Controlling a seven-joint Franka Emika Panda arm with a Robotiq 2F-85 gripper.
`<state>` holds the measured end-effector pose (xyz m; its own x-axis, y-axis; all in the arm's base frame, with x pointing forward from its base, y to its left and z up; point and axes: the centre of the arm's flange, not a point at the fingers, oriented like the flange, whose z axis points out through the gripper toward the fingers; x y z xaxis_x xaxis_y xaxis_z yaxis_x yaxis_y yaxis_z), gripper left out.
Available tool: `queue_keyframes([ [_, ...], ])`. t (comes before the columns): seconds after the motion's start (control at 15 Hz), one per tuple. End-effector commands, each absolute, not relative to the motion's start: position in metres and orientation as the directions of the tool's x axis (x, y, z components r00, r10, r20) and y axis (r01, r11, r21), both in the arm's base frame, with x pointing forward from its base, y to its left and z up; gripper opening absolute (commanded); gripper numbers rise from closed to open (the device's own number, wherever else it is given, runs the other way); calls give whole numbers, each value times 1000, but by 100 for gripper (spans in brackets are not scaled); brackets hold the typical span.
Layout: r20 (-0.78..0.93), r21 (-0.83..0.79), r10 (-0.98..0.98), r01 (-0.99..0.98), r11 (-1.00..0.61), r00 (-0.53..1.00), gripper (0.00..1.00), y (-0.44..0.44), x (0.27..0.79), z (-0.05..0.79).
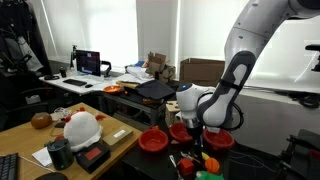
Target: Remove the orange ball from the red bowl and place it on the table
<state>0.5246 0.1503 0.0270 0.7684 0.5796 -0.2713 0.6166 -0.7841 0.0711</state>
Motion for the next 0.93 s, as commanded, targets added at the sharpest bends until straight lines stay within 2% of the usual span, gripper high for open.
queue_keyframes([
  [0.0,-261,74,603,639,-766,754,100,145,539,50],
  [0.47,-241,61,601,630,-774,762,100,145,583,123],
  [0.87,-309,30,640,680,-732,703,100,134,610,214],
])
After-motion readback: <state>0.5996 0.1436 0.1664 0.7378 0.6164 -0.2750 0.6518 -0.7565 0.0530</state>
